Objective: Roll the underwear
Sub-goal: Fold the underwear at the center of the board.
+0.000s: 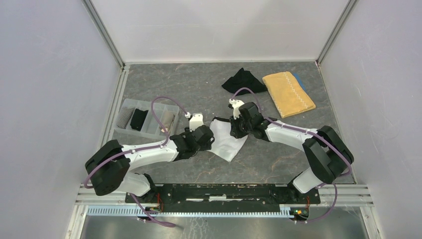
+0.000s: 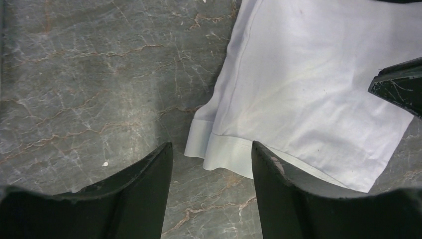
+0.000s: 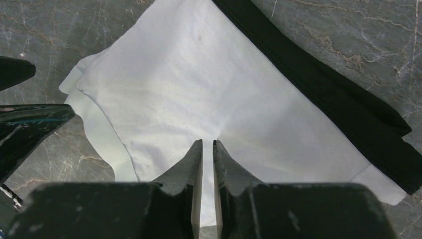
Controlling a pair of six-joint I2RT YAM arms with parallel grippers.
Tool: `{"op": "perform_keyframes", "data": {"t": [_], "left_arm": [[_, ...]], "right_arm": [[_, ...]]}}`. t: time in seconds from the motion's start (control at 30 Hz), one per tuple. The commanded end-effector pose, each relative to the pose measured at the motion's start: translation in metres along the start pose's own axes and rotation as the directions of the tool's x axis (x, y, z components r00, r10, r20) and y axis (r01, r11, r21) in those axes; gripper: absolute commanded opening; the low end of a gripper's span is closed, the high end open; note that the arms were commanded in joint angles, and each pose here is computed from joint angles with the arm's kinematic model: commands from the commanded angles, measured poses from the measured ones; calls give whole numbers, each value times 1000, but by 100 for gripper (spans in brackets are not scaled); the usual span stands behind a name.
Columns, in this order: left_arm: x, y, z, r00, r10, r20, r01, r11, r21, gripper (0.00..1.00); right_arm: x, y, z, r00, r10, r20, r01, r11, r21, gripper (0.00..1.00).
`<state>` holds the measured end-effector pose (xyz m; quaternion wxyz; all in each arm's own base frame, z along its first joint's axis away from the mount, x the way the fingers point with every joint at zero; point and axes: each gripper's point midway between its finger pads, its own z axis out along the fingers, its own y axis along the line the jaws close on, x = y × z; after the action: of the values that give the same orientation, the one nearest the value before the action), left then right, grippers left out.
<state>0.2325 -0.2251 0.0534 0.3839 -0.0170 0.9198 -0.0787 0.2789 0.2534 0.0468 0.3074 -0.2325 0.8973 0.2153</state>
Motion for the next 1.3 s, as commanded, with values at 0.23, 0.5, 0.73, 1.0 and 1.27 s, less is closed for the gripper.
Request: {"op": "perform_keyframes", "data": {"t": [0.23,0.5,0.73,1.0,1.27], "left_arm": [[3,-8,18,998,53,-42,-50,996,78,63],[12,9,24,997,44,-65,-41,998,46,61],[22,3,25,992,75,-98,-65,992,105,51],[26,1,19,993,74,-94,-59,987,150,34],[31,-4,18,990,78,-114,-56,981,184,14]], "right_arm": [[-6,2,-11,999,-28,25,28,1000,-5,18],[-7,4,-11,999,-24,27,24,1000,-16,18],[-9,4,-11,999,-25,30,26,1000,-15,18],[-7,4,-11,999,-21,27,22,1000,-16,18],[-10,5,-14,999,-24,38,25,1000,-16,19]]}}
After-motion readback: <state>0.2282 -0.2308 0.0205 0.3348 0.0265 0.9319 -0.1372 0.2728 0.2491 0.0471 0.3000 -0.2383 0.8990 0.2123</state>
